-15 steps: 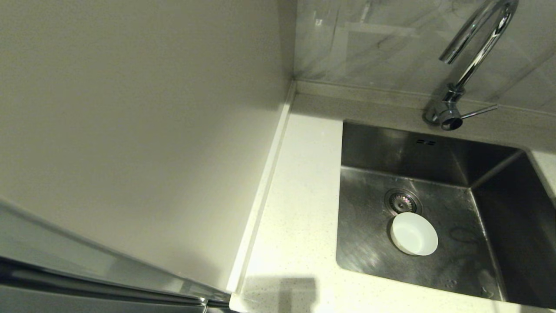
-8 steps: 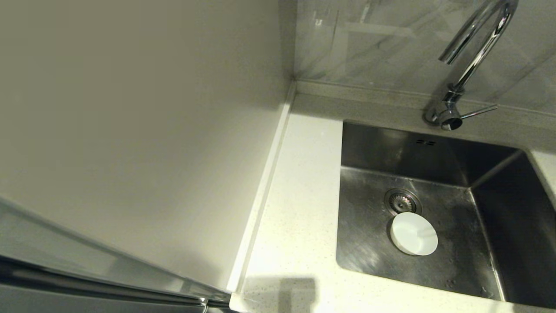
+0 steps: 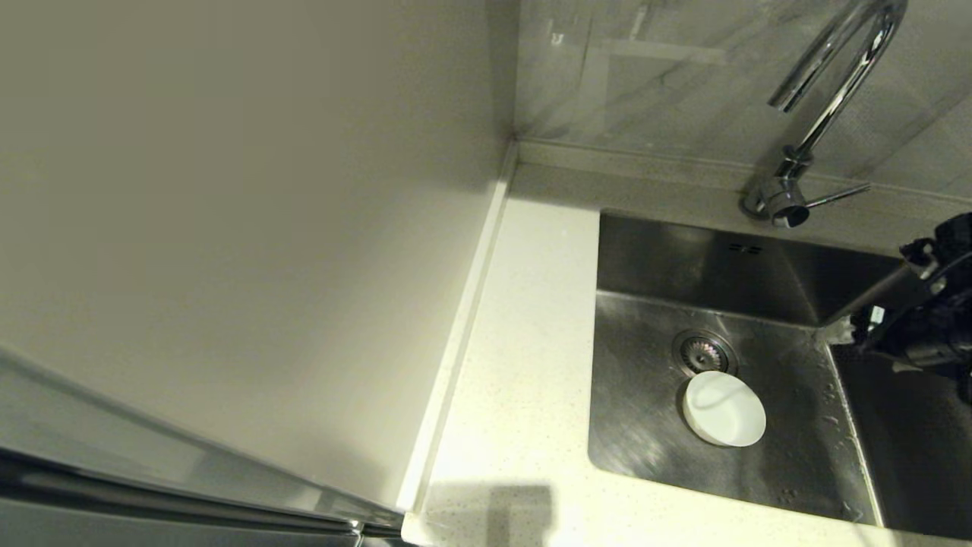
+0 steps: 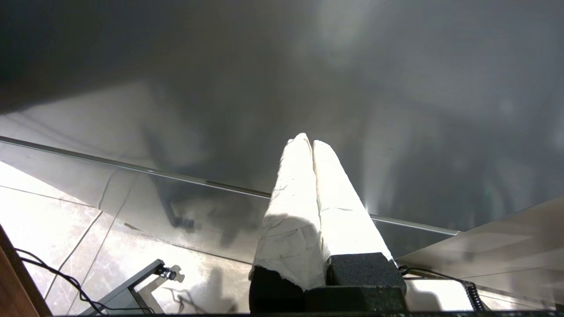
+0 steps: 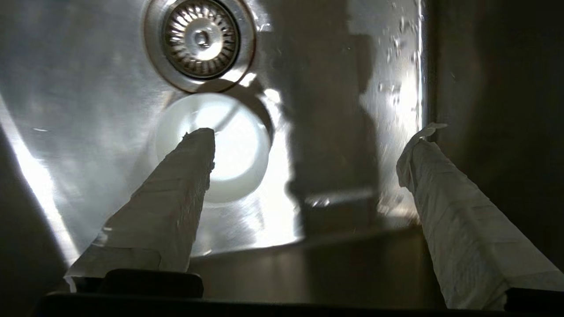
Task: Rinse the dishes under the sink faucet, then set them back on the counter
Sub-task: Put a bowl back to the table from the sink
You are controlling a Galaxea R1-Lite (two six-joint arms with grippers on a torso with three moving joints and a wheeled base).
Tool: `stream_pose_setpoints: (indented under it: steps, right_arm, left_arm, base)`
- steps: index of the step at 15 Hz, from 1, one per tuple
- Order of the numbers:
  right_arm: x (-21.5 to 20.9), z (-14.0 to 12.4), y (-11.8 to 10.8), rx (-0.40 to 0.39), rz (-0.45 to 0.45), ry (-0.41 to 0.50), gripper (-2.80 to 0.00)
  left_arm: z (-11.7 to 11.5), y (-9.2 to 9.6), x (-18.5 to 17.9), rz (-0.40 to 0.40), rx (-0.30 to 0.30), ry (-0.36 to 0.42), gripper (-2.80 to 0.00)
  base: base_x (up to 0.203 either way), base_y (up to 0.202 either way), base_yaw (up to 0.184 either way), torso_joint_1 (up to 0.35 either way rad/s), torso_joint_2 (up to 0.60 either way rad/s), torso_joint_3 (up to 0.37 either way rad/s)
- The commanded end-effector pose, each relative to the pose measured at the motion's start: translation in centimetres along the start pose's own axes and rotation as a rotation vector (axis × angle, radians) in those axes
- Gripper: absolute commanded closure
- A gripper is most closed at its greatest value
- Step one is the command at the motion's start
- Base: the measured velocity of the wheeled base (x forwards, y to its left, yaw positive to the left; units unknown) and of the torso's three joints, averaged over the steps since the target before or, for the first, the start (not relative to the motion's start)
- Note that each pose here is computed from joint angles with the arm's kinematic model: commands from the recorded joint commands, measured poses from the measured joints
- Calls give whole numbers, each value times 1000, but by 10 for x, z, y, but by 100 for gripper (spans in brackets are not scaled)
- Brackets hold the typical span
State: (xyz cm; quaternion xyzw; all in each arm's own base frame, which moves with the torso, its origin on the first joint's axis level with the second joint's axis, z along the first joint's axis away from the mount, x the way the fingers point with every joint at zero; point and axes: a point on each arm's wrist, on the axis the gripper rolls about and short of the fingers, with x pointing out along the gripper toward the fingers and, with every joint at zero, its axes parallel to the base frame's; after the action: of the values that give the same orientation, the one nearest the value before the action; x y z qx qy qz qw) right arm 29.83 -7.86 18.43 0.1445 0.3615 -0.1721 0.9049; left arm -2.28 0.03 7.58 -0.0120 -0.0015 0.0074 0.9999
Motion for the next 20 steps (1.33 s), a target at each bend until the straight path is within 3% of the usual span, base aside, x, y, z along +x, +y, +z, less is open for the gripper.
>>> stream_pose_setpoints:
  steps: [1,5,10,12,20]
  right_arm:
    - [41,-4,1,-89,-13,71,-280]
    - [41,-6,2,-241,8,121,-280]
    - [51,-20,3,-408,168,226,-280]
    - [68,-25,3,-474,192,261,-280]
    - [116,-28,3,-509,197,300,-280]
  left_arm:
    - [0,0,0,0,-1,-4,0]
    - [0,0,0,0,-1,-3,0]
    - [0,0,0,0,0,-3,0]
    - [0,0,0,-1,-1,-3,0]
    - [0,0,0,0,-1,-3,0]
  base:
    - [0,0,0,0,0,0]
    - [0,0,0,0,0,0]
    - [0,0,0,0,0,0]
    - [0,0,0,0,0,0]
    - [0,0,0,0,0,0]
